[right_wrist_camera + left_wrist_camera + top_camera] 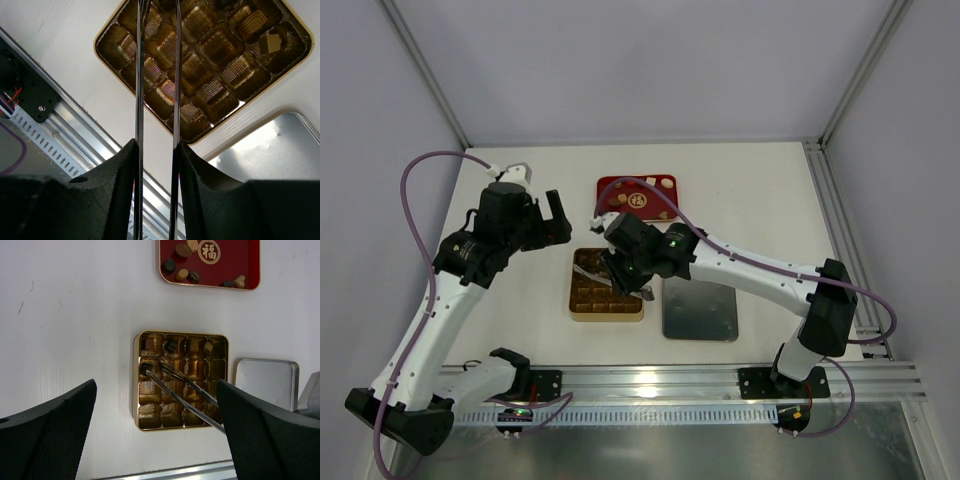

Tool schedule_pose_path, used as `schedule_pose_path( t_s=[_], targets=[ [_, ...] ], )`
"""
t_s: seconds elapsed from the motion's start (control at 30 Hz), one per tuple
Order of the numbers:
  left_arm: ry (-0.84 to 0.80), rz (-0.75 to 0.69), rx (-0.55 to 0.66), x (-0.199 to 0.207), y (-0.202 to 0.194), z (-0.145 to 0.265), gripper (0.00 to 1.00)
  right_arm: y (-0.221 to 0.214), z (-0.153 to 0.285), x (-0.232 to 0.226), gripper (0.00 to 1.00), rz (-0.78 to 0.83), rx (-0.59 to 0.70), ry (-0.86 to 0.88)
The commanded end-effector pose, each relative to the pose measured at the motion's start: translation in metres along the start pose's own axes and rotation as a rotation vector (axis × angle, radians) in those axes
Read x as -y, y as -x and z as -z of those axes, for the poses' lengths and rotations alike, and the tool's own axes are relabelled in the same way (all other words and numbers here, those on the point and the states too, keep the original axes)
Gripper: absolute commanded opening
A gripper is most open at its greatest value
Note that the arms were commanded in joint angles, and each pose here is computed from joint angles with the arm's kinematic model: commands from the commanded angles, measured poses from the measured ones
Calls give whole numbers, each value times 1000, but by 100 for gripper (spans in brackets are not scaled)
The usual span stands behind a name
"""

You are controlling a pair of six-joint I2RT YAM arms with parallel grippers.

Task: Pack the chocolate

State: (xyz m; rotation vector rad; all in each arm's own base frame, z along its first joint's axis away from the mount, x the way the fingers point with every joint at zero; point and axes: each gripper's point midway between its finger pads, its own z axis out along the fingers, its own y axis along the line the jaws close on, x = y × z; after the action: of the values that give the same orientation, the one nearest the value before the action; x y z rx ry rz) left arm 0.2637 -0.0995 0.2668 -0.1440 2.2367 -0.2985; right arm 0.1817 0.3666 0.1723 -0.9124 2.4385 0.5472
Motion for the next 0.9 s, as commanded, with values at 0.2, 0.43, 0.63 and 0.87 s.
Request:
schedule_pose_path(
  t_s=[0.2,0.43,0.63,0.87],
  targets=[
    [-1,-1,32,0,6,5,100,27,13,2,40,9,90,-14],
    [-1,-8,42,0,10,9,100,73,38,80,41,-85,177,-126],
    [-9,-6,40,1,10,9,100,97,37,179,41,-230,205,-266],
    [-17,-10,44,4,15,11,100,106,-10,247,40,-333,141,-349]
  ],
)
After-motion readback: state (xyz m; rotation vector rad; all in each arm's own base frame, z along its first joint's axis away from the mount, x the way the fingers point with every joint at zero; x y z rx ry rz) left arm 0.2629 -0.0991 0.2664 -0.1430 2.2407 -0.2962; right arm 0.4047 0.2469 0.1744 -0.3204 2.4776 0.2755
